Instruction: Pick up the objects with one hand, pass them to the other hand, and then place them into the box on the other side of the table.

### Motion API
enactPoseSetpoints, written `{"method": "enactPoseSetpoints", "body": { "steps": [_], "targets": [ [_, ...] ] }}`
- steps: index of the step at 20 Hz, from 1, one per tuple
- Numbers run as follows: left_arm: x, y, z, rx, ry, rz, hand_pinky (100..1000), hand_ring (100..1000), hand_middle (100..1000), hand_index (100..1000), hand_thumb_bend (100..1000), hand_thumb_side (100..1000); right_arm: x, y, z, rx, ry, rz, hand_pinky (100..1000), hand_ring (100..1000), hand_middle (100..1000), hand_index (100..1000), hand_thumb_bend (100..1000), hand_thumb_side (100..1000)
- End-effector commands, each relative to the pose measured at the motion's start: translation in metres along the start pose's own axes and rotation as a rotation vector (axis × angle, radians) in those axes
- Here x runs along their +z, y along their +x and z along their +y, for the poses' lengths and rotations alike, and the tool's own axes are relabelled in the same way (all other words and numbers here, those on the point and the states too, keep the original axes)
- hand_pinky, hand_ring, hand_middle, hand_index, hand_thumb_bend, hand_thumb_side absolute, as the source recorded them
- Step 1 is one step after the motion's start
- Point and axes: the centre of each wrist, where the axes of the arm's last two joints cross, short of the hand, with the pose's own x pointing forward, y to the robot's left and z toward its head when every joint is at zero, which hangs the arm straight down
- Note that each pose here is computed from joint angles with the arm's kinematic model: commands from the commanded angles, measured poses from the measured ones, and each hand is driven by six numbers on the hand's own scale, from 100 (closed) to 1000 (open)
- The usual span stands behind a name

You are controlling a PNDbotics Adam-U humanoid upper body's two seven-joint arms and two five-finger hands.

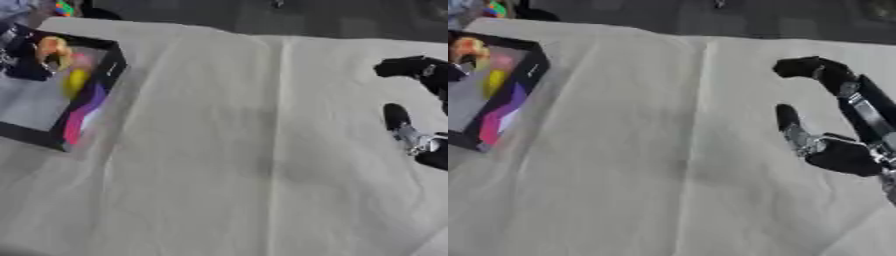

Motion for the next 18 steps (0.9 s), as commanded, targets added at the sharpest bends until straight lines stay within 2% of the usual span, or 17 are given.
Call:
{"method": "enactPoseSetpoints", "body": {
  "steps": [1,2,3,4,5,6,8,10,14,15,16,17,18],
  "targets": [
    [-0.002,-0.003,0.018,-0.041,0.054,-0.006,798,651,559,649,370,100,-0.003,0.007,-0.008,0.014,-0.016,-0.026,943,837,796,878,100,478],
    [-0.002,-0.004,0.017,-0.055,0.053,-0.005,813,681,583,675,391,100,-0.002,0.007,-0.009,0.013,-0.018,-0.025,943,837,796,878,100,478],
    [-0.002,-0.005,0.017,-0.069,0.054,0.0,853,752,646,737,509,441,-0.002,0.007,-0.009,0.012,-0.019,-0.023,943,837,795,876,100,479],
    [-0.002,-0.006,0.017,-0.086,0.056,0.006,867,776,681,774,605,656,-0.002,0.007,-0.009,0.011,-0.019,-0.021,943,836,795,876,100,478],
    [-0.003,-0.008,0.017,-0.101,0.058,0.014,879,801,719,814,655,835,-0.001,0.007,-0.009,0.01,-0.02,-0.018,943,836,795,875,100,477],
    [-0.003,-0.01,0.016,-0.116,0.061,0.027,883,809,731,824,678,897,-0.001,0.007,-0.009,0.009,-0.021,-0.017,943,836,795,875,100,475],
    [-0.003,-0.014,0.015,-0.145,0.075,0.062,881,812,737,835,768,877,0.0,0.007,-0.01,0.005,-0.024,-0.015,945,836,795,876,100,474],
    [-0.003,-0.016,0.014,-0.17,0.09,0.089,880,811,736,838,798,851,0.0,0.007,-0.011,0.003,-0.025,-0.013,945,836,795,876,100,471],
    [-0.003,-0.017,0.014,-0.171,0.092,0.111,874,804,727,834,788,807,0.001,0.008,-0.012,-0.003,-0.029,-0.008,945,836,795,875,100,467],
    [-0.003,-0.017,0.015,-0.163,0.095,0.113,873,799,719,827,744,789,0.002,0.008,-0.012,-0.005,-0.031,-0.007,945,836,795,875,100,466],
    [-0.003,-0.017,0.016,-0.151,0.1,0.115,873,799,719,827,744,789,0.002,0.008,-0.013,-0.006,-0.034,-0.005,945,836,795,875,100,466],
    [-0.003,-0.013,0.02,-0.131,0.116,0.104,863,783,751,762,339,567,0.003,0.007,-0.013,-0.009,-0.039,-0.001,945,836,798,875,100,463],
    [-0.003,-0.006,0.026,-0.1,0.143,0.085,859,779,761,753,244,498,0.005,0.006,-0.015,-0.009,-0.044,0.001,945,837,804,877,100,456]
  ]
}}
